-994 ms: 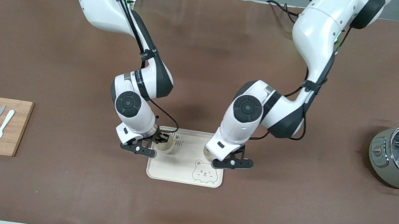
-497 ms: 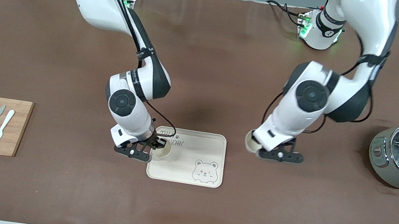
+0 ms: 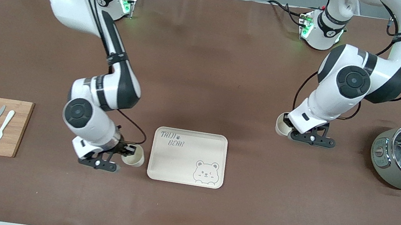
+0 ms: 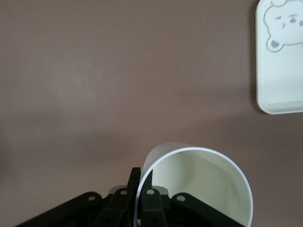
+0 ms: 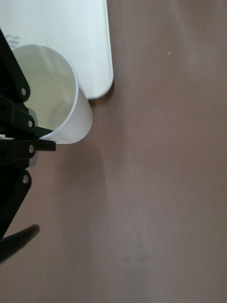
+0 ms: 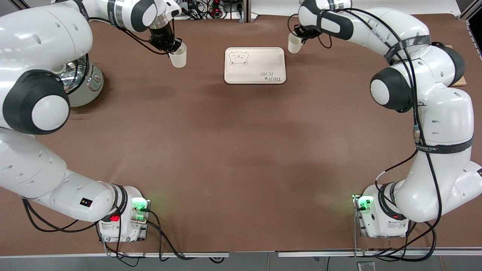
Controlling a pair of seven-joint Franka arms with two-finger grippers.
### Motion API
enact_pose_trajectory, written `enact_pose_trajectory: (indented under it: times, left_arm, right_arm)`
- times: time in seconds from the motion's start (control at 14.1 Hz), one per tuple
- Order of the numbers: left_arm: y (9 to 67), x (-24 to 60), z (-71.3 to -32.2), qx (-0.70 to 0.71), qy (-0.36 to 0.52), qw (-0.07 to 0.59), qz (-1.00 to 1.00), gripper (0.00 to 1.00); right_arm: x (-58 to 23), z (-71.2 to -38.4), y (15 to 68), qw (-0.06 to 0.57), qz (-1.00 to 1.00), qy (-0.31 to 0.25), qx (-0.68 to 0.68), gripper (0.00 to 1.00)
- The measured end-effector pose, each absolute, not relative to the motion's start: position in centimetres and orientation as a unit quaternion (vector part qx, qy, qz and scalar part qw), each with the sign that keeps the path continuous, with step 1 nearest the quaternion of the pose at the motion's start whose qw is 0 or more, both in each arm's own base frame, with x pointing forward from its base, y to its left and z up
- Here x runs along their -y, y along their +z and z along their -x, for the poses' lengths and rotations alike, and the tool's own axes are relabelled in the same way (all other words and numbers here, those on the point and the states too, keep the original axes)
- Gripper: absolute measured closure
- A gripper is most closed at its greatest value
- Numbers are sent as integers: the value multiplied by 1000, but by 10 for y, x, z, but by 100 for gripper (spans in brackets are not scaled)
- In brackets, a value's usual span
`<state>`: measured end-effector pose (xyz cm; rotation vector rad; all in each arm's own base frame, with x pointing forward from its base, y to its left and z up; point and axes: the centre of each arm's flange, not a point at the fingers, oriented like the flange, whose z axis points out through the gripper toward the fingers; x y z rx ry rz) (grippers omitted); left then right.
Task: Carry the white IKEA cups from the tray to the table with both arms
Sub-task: 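Carry the cups off the tray, each gripper moving outward, then lower the cups onto the table and open both grippers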
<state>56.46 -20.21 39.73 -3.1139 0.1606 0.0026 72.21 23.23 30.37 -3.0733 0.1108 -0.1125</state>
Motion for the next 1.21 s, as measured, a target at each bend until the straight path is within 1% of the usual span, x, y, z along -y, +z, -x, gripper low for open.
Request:
enact_pose_trajectory:
  times: [0.21, 0.5, 0.71, 0.99, 1.21]
  left_arm:
    - [388, 178, -552, -59, -1, 11, 998, 96]
    - [352, 120, -534, -83, -17, 7, 996, 96]
    - [326, 90, -525, -82, -37, 3, 996, 96]
    - [290, 83, -510, -74, -46, -25, 996, 96]
    - [277, 82, -503, -74, -42, -27, 996, 96]
  right_arm:
    - [-189, -735, 305, 20, 999, -41, -1, 98]
    - [-130, -745, 304, -4, 999, -33, 14, 98]
    - [-97, -749, 303, -8, 999, -31, 25, 98]
    - [-33, -754, 303, -12, 998, -27, 47, 98]
    - [11, -754, 301, -13, 998, -22, 61, 98]
